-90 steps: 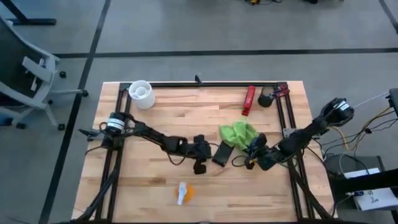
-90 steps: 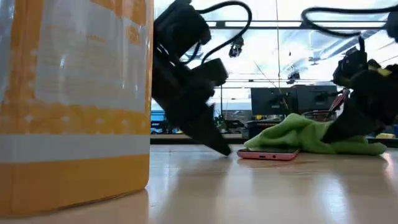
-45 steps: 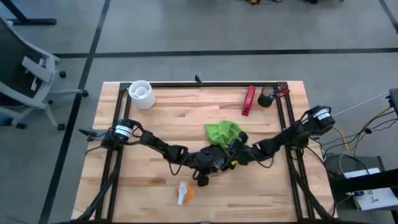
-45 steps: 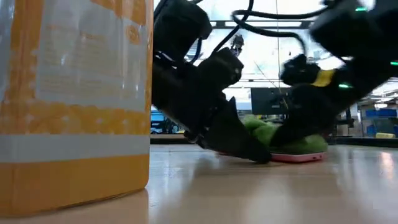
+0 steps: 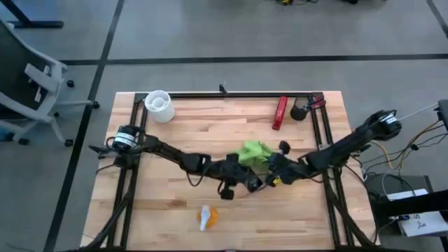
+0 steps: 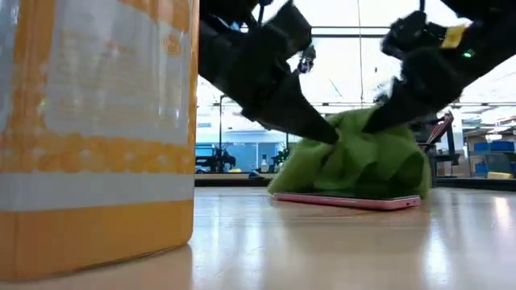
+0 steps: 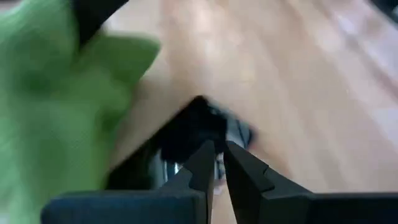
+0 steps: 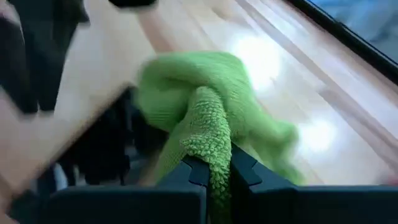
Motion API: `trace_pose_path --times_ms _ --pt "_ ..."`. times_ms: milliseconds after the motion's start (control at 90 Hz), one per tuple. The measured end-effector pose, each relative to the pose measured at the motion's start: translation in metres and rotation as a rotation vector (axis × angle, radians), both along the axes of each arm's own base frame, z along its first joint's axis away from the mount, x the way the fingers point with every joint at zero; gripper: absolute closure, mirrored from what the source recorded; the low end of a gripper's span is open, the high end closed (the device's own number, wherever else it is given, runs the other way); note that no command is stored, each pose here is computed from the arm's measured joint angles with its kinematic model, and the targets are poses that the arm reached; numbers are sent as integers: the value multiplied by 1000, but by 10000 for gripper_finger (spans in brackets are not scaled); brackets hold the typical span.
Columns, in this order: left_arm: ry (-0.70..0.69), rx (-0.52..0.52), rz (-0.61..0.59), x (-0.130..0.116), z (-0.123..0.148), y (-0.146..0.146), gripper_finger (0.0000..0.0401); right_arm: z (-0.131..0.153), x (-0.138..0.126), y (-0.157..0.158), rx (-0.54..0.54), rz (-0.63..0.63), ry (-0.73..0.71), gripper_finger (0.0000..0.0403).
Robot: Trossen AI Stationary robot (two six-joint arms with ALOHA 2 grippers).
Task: Apply microfiber cloth
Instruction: Wipe the back and front of the cellphone using the microfiber cloth
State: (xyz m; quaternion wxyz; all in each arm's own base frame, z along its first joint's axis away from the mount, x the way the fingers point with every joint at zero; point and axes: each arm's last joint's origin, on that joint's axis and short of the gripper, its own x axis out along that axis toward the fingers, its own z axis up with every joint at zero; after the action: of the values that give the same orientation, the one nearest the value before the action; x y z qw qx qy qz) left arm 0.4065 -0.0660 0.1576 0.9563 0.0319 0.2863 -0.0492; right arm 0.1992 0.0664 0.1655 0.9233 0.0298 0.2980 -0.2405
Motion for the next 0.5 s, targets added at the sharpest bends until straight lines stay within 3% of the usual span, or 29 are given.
trace_pose_path --times_ms 144,233,378,500 --pt "31 1 27 5 -19 10 381 12 -37 -12 17 -154 -9 403" --pt "47 5 32 6 -29 12 381 20 -56 -19 28 -183 2 403" --pt "54 20 73 10 -40 19 381 37 -73 -21 98 -10 34 403" --pt "57 21 95 12 -45 27 381 52 -75 -16 206 250 -14 403"
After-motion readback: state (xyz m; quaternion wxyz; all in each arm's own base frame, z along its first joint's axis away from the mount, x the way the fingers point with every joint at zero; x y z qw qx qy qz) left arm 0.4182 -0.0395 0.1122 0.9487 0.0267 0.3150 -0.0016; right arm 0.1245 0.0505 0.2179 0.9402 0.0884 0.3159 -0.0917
